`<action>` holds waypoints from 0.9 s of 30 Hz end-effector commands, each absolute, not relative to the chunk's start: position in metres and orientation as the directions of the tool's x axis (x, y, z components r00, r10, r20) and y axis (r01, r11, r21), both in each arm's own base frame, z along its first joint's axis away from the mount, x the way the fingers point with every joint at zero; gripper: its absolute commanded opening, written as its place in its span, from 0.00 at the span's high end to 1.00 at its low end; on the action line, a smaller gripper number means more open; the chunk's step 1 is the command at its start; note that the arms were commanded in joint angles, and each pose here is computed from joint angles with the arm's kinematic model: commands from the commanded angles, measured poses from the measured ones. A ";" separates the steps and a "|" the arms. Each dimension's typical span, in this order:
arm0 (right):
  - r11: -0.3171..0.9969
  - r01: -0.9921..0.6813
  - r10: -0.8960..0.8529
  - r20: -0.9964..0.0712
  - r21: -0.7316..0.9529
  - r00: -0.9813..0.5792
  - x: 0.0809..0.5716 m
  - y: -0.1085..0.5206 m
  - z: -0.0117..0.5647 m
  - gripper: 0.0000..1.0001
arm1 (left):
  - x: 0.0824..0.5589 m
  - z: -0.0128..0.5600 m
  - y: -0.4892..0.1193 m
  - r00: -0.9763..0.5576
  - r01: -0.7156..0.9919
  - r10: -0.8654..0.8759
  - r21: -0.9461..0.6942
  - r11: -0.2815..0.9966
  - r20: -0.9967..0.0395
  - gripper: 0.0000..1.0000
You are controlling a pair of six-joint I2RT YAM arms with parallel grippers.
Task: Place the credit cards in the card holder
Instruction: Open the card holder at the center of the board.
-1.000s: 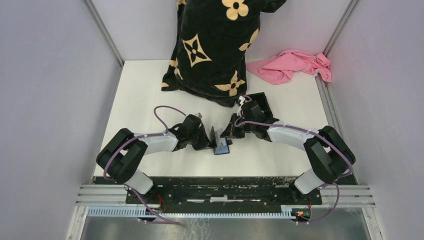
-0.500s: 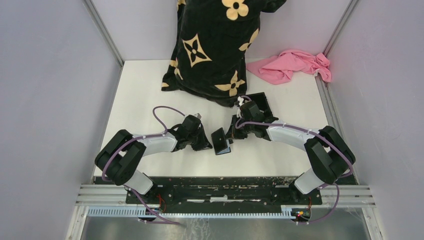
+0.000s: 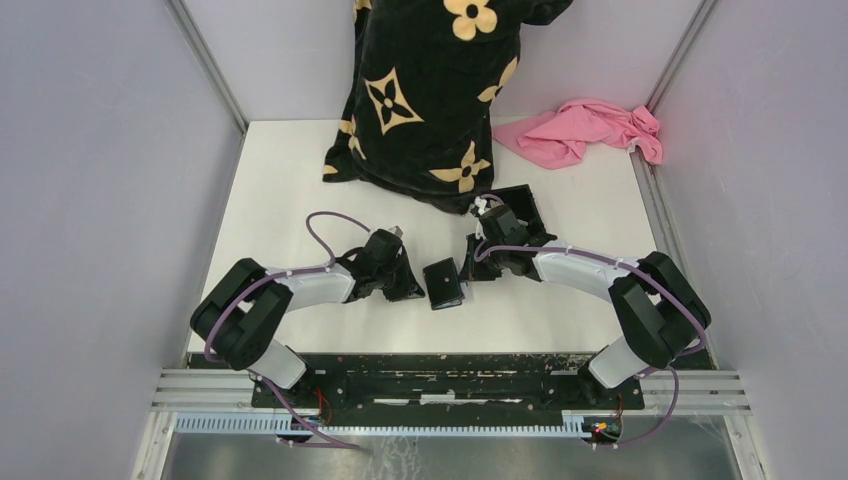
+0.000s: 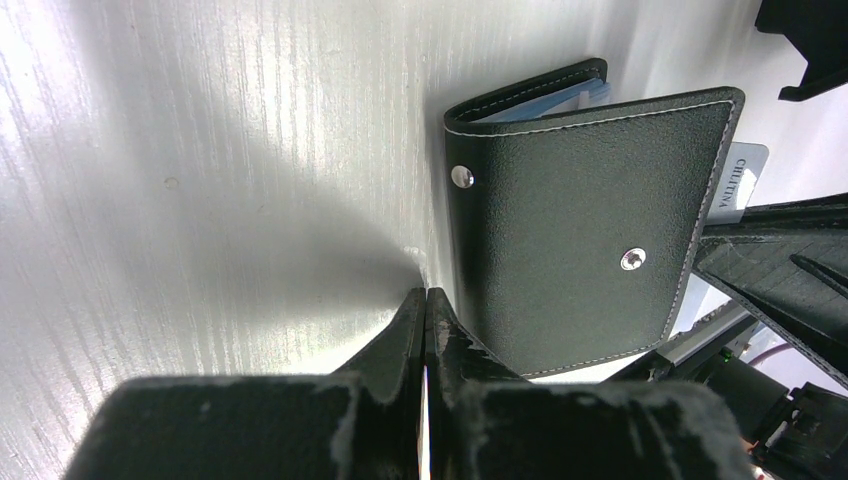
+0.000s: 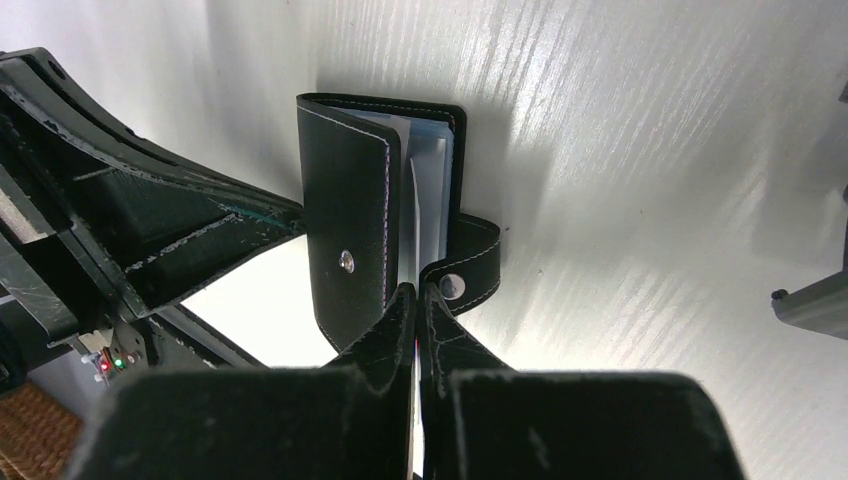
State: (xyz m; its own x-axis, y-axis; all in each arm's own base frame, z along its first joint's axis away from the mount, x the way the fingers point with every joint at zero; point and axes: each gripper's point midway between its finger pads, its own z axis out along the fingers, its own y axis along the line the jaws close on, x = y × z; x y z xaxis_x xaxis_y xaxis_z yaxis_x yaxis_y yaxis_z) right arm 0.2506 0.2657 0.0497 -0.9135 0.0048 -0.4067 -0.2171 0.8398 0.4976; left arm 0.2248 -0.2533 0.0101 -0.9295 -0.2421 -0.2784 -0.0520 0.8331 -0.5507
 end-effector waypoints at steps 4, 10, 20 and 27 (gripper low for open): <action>0.843 -0.273 -0.004 -0.502 0.464 -0.865 0.270 0.266 0.075 0.99 | 0.184 -0.044 -0.197 -0.966 -0.116 -0.175 -0.288 0.951 -0.189 0.97; 0.849 -0.278 -0.008 -0.516 0.449 -0.857 0.273 0.262 0.079 0.99 | 0.185 -0.045 -0.198 -0.967 -0.115 -0.173 -0.285 0.952 -0.185 0.97; 0.855 -0.273 -0.013 -0.510 0.440 -0.860 0.271 0.256 0.075 0.99 | 0.186 -0.046 -0.200 -0.969 -0.116 -0.172 -0.286 0.951 -0.177 0.97; 0.845 -0.270 -0.007 -0.495 0.461 -0.869 0.270 0.260 0.072 0.99 | 0.185 -0.047 -0.200 -0.970 -0.120 -0.174 -0.288 0.950 -0.171 0.97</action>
State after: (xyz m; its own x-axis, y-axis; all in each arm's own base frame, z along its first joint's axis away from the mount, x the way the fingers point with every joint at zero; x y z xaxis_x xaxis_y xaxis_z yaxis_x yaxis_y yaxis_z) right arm 0.2580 0.2515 0.0536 -0.8954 -0.0232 -0.4447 -0.2386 0.8682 0.4350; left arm 0.2282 -0.2581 0.0095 -0.9346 -0.2367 -0.2654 -0.0551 0.8337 -0.5494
